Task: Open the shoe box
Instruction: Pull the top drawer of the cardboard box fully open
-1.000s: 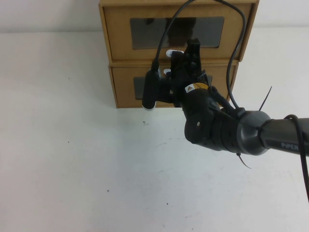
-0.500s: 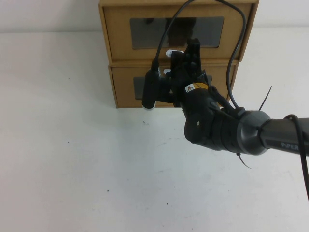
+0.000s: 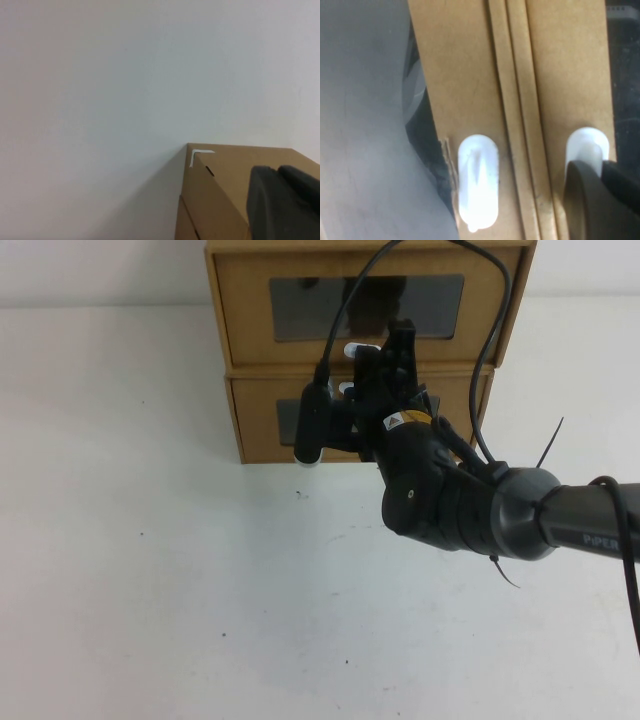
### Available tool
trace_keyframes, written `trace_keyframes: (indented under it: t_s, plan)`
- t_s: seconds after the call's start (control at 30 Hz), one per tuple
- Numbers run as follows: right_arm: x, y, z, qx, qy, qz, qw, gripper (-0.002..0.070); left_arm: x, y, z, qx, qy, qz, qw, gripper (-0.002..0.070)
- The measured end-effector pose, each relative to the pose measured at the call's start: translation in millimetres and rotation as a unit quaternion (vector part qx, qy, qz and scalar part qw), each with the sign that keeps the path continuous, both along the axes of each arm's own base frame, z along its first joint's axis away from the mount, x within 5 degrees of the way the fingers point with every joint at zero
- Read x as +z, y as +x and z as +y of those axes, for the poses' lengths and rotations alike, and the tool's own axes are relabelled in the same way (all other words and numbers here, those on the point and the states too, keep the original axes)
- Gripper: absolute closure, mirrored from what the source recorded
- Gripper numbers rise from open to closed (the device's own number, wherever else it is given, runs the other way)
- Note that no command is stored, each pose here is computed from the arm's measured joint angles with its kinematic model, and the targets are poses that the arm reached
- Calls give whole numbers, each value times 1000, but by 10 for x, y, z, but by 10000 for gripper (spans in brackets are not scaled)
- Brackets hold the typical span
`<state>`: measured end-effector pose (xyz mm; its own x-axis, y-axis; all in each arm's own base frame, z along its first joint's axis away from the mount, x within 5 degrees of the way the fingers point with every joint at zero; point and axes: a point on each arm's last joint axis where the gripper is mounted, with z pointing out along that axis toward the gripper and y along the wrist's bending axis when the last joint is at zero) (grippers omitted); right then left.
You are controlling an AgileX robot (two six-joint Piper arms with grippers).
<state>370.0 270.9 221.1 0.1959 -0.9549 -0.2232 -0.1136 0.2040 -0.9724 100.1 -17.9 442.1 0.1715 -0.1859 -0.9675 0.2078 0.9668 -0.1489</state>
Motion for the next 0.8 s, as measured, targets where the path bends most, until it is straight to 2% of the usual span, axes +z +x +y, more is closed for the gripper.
trace_keyframes:
  t_s: [0.23, 0.37, 0.43, 0.6, 0.8]
  plan:
    - [-2, 0, 0, 0, 0, 1, 1000, 673, 116, 812, -135, -1, 35, 78, 996, 679]
    - [-2, 0, 0, 0, 0, 1, 1000, 673, 105, 1401, -290, -24, 87, 155, 984, 679]
    - [-3, 0, -1, -1, 1, 2, 1000, 673, 70, 1692, -440, -55, 130, 183, 973, 679]
    - [-4, 0, -1, 0, 2, 3, 1000, 673, 107, 2256, -988, -165, 215, 196, 942, 679]
    - [-2, 4, -3, -4, 8, 7, 1000, 673, -60, 2932, -1563, -231, 232, 199, 924, 679]
